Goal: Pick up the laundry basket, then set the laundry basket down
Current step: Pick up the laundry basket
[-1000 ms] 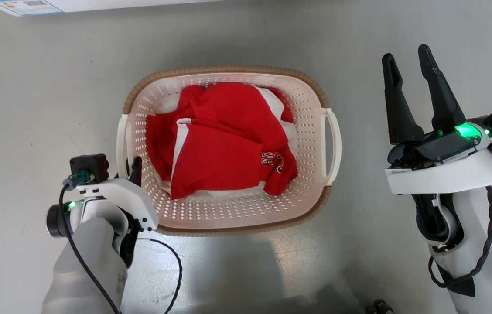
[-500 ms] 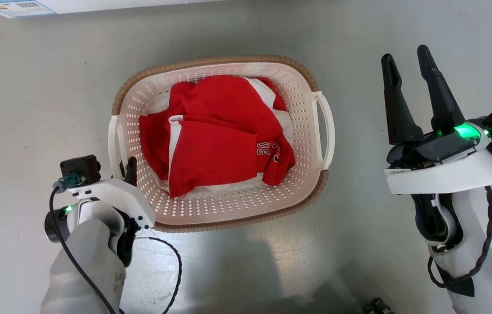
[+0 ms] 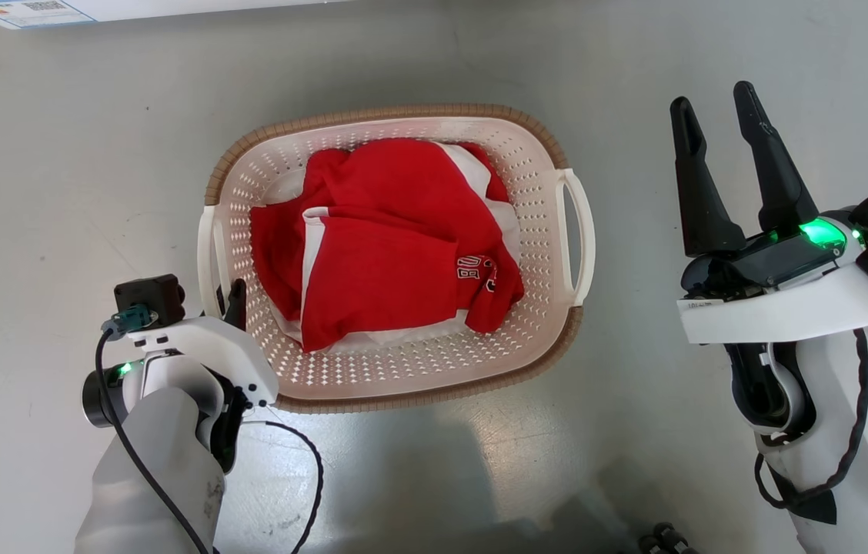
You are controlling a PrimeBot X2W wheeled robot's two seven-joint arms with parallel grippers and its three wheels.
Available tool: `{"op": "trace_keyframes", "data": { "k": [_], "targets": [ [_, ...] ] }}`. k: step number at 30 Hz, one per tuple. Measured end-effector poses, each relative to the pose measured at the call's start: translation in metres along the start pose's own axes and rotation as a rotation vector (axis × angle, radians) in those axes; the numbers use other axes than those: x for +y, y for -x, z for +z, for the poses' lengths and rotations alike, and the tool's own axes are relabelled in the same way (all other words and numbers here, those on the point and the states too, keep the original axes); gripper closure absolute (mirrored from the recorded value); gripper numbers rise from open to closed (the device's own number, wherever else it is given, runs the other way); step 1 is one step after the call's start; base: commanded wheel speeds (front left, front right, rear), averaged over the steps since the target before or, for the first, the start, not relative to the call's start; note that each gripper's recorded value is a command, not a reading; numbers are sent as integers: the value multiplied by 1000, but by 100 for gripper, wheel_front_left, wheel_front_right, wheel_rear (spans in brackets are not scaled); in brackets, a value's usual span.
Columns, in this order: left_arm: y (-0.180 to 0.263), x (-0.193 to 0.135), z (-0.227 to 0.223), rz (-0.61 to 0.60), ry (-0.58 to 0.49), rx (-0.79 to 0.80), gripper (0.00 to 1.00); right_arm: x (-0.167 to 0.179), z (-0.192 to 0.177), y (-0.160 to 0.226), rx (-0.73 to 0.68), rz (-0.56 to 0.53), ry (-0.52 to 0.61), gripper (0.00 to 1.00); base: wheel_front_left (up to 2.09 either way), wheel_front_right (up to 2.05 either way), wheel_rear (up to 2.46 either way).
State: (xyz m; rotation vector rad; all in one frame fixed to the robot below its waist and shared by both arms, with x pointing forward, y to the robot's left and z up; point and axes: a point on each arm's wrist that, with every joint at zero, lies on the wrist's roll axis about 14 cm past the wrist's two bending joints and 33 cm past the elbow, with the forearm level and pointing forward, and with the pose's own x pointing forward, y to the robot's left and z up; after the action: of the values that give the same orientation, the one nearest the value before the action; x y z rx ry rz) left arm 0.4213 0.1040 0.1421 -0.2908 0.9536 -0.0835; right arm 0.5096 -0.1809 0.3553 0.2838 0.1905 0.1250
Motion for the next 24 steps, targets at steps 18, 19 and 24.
{"op": "trace_keyframes", "data": {
  "k": [18,19,24],
  "targets": [
    [1,-6,-1,-4,22,1,0,2,1,0,-2,7,1,0,0,0,0],
    [2,-6,0,-3,22,-1,0,2,2,0,-2,7,1,0,0,0,0],
    [3,-7,10,-7,7,-27,0,5,7,2,-10,10,-5,0,0,0,0]
  ]
}}
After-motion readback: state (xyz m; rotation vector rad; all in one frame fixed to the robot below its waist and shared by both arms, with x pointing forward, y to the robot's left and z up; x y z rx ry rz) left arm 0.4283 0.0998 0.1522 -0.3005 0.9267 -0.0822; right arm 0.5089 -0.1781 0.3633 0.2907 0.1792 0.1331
